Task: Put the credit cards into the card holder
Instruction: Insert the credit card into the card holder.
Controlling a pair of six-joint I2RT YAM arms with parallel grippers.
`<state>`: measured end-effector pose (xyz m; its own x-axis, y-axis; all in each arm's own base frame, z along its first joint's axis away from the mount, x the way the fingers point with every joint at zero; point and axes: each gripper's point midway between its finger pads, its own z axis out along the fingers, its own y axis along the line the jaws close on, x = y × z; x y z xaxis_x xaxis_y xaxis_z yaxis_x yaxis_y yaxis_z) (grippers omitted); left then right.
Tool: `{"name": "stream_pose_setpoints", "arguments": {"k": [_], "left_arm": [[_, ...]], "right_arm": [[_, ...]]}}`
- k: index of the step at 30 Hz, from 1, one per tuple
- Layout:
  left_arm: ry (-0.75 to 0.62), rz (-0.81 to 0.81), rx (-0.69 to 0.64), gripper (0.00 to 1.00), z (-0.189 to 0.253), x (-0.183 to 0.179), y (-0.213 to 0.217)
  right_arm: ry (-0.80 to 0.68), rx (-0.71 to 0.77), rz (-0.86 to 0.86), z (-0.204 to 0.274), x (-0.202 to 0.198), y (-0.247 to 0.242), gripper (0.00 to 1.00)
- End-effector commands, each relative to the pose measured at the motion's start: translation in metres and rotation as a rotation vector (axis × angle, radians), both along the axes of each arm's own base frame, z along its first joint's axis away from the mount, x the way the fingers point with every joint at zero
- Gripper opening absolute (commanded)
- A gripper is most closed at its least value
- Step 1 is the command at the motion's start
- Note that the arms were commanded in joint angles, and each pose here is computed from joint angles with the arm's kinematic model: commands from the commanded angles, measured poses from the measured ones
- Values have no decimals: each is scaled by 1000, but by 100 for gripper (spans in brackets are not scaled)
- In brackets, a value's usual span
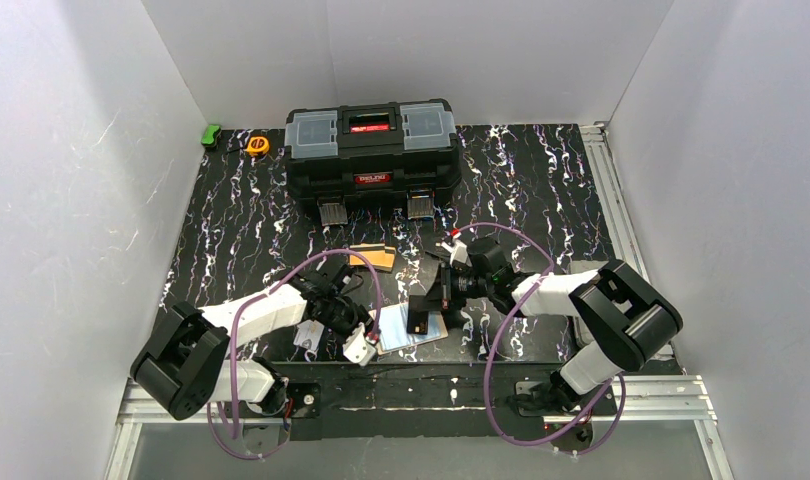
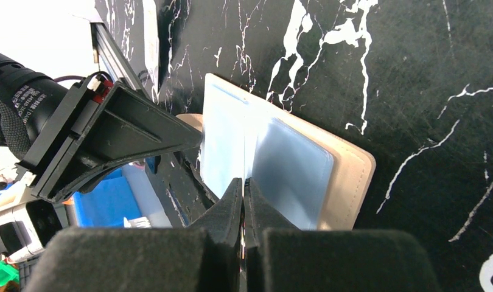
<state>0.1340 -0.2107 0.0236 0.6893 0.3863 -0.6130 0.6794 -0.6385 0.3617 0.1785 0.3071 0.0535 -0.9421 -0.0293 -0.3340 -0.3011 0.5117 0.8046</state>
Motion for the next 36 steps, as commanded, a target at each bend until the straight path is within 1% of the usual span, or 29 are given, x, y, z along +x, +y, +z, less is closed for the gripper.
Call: {"name": "stream_pose_setpoints", "arguments": {"k": [1,11,24,28,33,36], "left_arm": [[29,-21,-4,33,-1,-8,-1],[29,-28,-1,32,0,-9,-4],[32,-35,5,31,-1,-11,-5],[36,-38,8,31,-2,-12,-5],[39,-41,10,30,-3,-13,-5],[38,-39,13,30,-3,-13,-5]], "right_arm": [[-8,35,12,3,0,5,1],[36,45,18,-6,-12,6,1],[54,46,57,-10,-23,13,1],[51,25,66,-11,-27,10,2],[34,-20,82,-11,-27,7,6],[37,-49,95,-14,-27,8,6]]}}
